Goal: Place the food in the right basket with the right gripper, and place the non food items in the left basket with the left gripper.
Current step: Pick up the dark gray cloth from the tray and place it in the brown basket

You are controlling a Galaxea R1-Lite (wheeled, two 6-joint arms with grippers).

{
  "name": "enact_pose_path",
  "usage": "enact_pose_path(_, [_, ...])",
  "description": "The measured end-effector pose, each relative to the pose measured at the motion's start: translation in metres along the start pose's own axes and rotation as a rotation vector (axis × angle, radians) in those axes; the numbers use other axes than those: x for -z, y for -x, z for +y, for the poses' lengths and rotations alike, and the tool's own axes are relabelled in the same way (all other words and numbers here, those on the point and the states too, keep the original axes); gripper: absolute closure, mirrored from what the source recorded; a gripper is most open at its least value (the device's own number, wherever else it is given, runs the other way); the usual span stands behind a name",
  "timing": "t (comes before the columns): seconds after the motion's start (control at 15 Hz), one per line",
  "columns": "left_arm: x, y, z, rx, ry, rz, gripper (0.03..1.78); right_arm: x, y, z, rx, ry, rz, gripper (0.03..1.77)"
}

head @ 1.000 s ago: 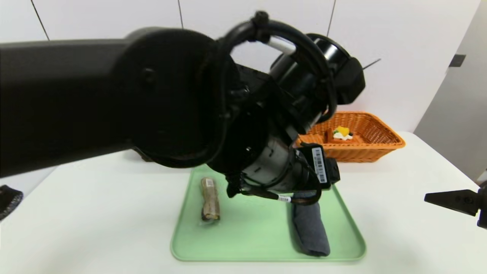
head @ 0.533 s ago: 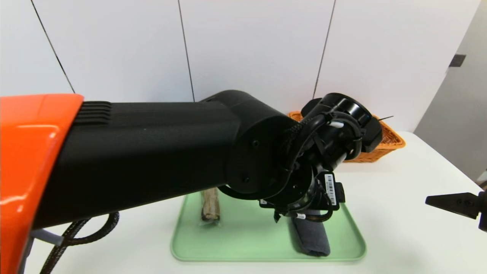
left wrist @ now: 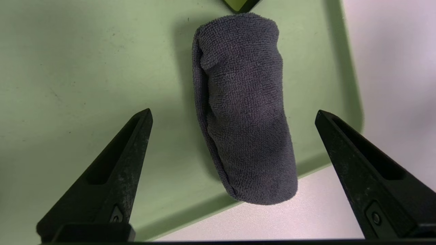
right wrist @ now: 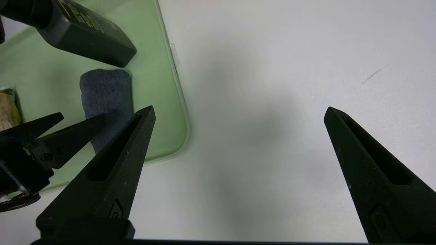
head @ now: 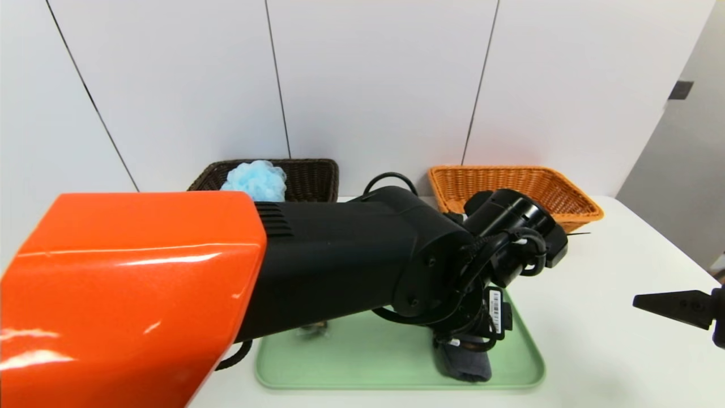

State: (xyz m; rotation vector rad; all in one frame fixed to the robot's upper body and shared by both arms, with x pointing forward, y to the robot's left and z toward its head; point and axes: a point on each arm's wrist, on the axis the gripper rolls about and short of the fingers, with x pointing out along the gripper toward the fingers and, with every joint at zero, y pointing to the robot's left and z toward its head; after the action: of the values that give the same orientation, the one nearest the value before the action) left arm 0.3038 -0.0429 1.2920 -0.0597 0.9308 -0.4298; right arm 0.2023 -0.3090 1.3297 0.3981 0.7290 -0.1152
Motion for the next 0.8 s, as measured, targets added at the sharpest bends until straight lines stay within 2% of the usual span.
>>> enact_pose_path(0.13, [0.003, -0.006, -0.001, -0.006, -0.010, 0.011, 0.12, -0.001, 0.000, 0.000, -0.006, 0.066, -0.005, 0.09])
enact_pose_path(0.27, [0.006, -0.011, -0.002, -0.012, -0.018, 0.019, 0.12, -0.002, -0.001, 0.002, -0.045, 0.184, -0.015, 0.09])
enact_pose_path(0.47, [0.009, -0.016, -0.003, -0.018, -0.039, 0.028, 0.12, 0.001, -0.004, 0.005, -0.163, 0.378, 0.039, 0.09])
enact_pose_path(0.6, [0.010, -0.018, -0.004, -0.027, -0.043, 0.027, 0.12, 0.001, -0.006, 0.005, -0.177, 0.493, 0.045, 0.09])
enact_pose_path(0.67, [0.011, -0.019, -0.004, -0.031, -0.049, 0.027, 0.12, 0.000, -0.007, 0.006, -0.176, 0.524, 0.039, 0.09])
enact_pose_path(0.8, [0.011, -0.022, -0.004, -0.031, -0.063, 0.024, 0.12, -0.002, -0.008, 0.007, -0.170, 0.531, 0.035, 0.09])
